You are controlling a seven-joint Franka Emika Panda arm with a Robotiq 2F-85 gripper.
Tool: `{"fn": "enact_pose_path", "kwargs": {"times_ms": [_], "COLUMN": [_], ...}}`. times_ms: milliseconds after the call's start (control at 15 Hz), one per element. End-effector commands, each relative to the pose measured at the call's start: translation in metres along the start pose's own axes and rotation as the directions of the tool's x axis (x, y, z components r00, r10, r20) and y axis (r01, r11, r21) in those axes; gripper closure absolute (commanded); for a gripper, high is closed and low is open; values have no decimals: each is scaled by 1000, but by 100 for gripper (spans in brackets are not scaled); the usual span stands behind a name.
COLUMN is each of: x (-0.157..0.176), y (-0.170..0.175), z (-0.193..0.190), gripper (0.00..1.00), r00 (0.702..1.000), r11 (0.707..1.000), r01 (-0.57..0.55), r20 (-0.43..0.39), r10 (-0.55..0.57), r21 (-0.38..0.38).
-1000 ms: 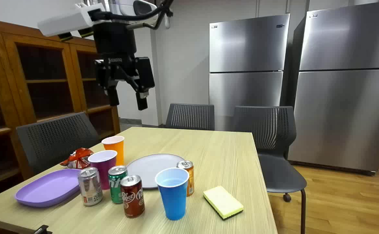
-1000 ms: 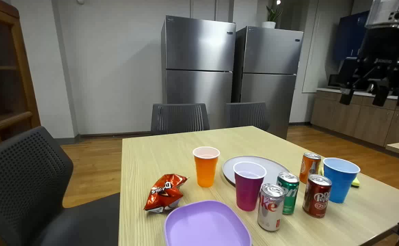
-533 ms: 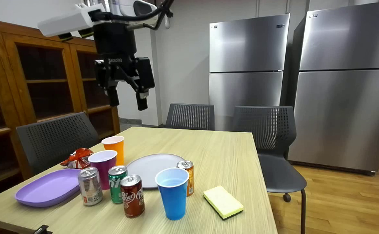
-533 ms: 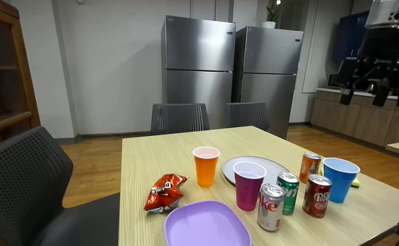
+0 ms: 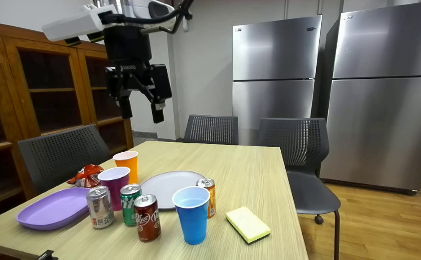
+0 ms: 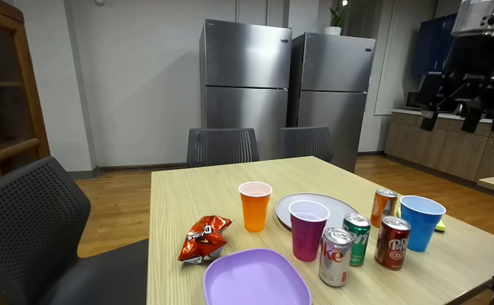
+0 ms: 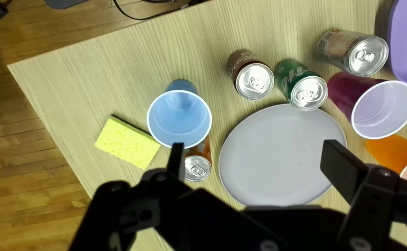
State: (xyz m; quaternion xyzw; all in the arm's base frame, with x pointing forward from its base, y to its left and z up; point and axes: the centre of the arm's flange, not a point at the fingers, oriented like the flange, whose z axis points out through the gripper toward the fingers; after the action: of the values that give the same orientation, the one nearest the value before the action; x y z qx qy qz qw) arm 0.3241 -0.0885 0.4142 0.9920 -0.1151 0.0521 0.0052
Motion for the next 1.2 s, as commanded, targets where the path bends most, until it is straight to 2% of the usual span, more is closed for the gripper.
{"fn": "enact_pose_path", "kwargs": {"times_ms": [0, 467, 800, 1133], "x": [9, 25, 20, 16], "y": [-6, -19, -26, -31], "z": [14, 55, 82, 103], "gripper": [0, 0, 0, 0], "r00": [999, 995, 988, 981], "r11": [999, 996, 995, 994], "r01": [-29, -76, -59, -57], "r20": [14, 63, 140, 181], "r10": [29, 79, 69, 73], "r21": [-19, -48, -76, -95]}}
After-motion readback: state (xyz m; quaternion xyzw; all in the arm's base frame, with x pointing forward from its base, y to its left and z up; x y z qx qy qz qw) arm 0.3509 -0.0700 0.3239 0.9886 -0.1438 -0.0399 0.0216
